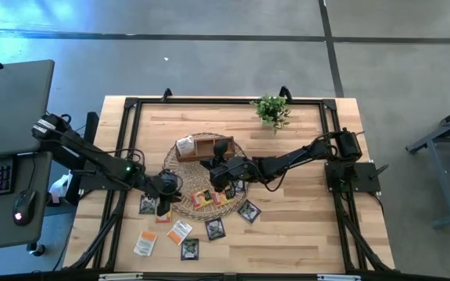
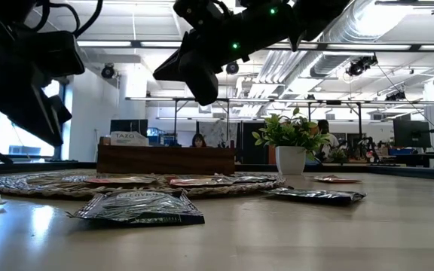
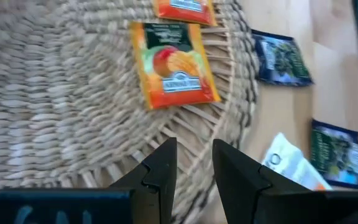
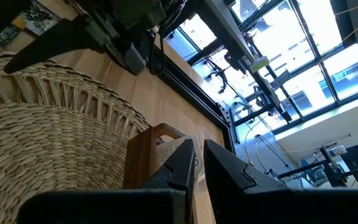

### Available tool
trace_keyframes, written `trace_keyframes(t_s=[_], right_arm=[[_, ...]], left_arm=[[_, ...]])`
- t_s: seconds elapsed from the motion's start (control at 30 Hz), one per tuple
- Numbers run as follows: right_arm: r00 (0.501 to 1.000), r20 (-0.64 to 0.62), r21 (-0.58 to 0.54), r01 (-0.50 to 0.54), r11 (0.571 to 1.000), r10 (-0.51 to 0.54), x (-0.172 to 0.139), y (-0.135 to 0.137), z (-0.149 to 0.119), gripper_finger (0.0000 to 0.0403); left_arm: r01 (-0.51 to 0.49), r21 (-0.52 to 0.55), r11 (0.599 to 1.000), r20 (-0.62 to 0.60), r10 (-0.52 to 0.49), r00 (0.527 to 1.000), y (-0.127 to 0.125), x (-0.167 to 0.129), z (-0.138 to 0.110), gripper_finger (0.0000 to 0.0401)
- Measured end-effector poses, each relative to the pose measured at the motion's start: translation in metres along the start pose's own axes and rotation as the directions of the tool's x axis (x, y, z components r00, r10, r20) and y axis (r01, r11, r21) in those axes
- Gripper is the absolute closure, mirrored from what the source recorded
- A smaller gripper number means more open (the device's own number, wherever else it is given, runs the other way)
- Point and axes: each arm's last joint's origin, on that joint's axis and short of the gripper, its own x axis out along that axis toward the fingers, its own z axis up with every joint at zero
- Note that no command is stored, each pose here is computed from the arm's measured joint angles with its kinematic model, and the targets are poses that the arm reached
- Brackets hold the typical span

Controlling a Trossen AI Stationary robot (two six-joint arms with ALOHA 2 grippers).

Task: Pick & Place Tea
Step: Put the white tea packet into the left compartment of the wooden organizer

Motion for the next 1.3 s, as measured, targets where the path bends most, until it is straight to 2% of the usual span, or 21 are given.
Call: trace_keyframes(t_s=[0.2,0.4,0.63,0.77,0.97,1.2,1.3], right_arm=[[1.0,0.0,0.0,0.0,1.0,0.0,0.0,0.0,0.0,0.037],[1.0,0.0,0.0,-0.001,1.0,0.001,0.0,0.0,0.0,0.037],[1.0,0.0,0.0,0.0,1.0,0.0,0.0,0.0,0.0,0.0371],[1.0,0.0,0.0,0.0,1.0,0.0,0.0,0.0,0.0,0.0371],[1.0,0.0,0.0,0.0,1.0,0.0,0.0,0.0,0.0,0.0371],[1.0,0.0,0.0,0.0,1.0,0.0,0.0,0.0,0.0,0.037],[1.0,0.0,0.0,0.0,1.0,0.0,0.0,0.0,0.0,0.0371]], left_arm=[[0.009,-0.019,1.0,-0.01,-0.009,1.0,0.0,0.0,0.0,0.03],[0.162,0.019,0.987,-0.084,-0.16,0.984,-0.006,-0.001,-0.001,0.03],[0.194,0.017,0.981,-0.114,-0.191,0.975,-0.007,-0.001,-0.002,0.03],[0.207,-0.002,0.978,-0.091,-0.206,0.974,-0.009,0.003,0.0,0.03],[0.298,0.027,0.954,-0.002,-0.299,0.954,-0.018,0.009,0.009,0.03],[0.274,0.073,0.959,-0.1,-0.267,0.959,-0.023,0.01,-0.007,0.03],[0.209,0.082,0.974,-0.133,-0.197,0.971,-0.023,0.009,-0.016,0.0299]])
